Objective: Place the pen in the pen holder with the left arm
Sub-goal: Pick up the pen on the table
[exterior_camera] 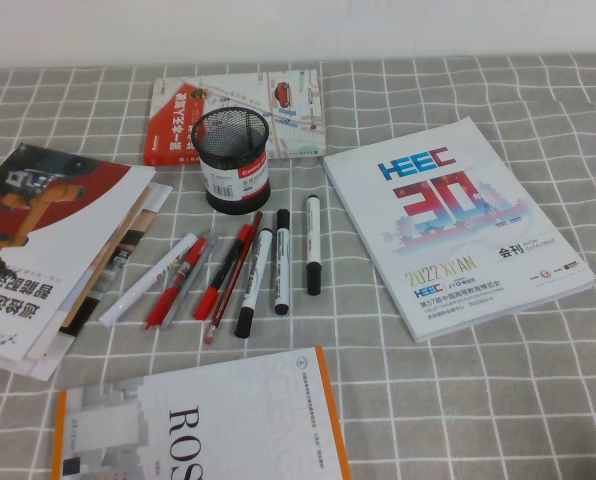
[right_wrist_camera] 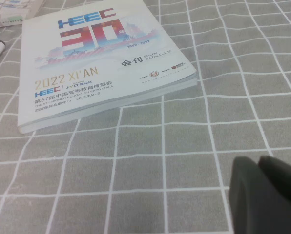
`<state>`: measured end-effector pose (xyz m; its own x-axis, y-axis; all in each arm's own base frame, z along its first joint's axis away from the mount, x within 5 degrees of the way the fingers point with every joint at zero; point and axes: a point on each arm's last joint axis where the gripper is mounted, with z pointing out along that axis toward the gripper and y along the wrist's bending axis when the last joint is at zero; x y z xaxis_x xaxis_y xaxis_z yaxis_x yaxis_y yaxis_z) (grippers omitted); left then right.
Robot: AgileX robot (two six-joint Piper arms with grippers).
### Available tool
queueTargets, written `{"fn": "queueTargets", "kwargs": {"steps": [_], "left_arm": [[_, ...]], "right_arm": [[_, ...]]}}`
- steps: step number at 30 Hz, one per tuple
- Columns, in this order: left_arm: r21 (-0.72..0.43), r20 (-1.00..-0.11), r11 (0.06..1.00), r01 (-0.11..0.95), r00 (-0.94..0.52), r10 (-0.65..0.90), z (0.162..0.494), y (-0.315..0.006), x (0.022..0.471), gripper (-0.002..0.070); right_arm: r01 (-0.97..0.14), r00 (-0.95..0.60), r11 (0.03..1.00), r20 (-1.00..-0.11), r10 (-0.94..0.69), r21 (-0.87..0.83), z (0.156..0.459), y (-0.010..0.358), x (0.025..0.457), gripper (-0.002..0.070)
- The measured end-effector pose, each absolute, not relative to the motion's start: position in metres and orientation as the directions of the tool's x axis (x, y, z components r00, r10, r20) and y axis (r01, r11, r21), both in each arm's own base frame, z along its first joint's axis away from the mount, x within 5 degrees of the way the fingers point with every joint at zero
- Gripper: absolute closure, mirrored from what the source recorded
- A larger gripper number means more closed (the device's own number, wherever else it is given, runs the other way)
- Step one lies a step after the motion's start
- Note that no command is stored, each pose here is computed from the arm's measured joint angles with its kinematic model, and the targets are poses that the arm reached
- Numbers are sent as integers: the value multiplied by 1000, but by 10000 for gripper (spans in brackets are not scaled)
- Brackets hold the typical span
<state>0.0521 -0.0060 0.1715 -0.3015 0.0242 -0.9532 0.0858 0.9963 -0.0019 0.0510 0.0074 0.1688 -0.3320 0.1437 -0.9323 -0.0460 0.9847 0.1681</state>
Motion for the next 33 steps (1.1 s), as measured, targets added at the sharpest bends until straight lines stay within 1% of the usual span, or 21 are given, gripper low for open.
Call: {"fn": "queueTargets", "kwargs": {"steps": [7,15,17,20,23,25,29,33], "left_arm": [[-2,-954,996,85,-298,24,172,-6,52,675],[0,-969,997,80,-248,20,176,-6,54,675],[-16,-970,997,79,-245,4,177,-6,54,675],[-73,-974,994,75,-219,-55,179,-7,54,675],[-178,-971,982,67,-176,-164,184,-7,55,675],[-256,-958,965,64,-152,-244,187,-8,55,675],[-337,-935,939,63,-141,-326,189,-8,56,675],[-454,-886,889,61,-139,-443,190,-9,56,675]], "right_arm": [[-46,-332,985,-932,144,168,169,7,51,690],[-46,-332,985,-932,144,168,169,7,51,690],[-46,-332,985,-932,144,168,169,7,51,690],[-46,-332,985,-932,144,168,169,7,51,690],[-46,-332,985,-932,144,168,169,7,51,690],[-46,-332,985,-932,144,168,169,7,51,690],[-46,-332,985,-932,144,168,169,7,51,690],[-46,-332,985,-932,144,168,169,7,51,690]]}}
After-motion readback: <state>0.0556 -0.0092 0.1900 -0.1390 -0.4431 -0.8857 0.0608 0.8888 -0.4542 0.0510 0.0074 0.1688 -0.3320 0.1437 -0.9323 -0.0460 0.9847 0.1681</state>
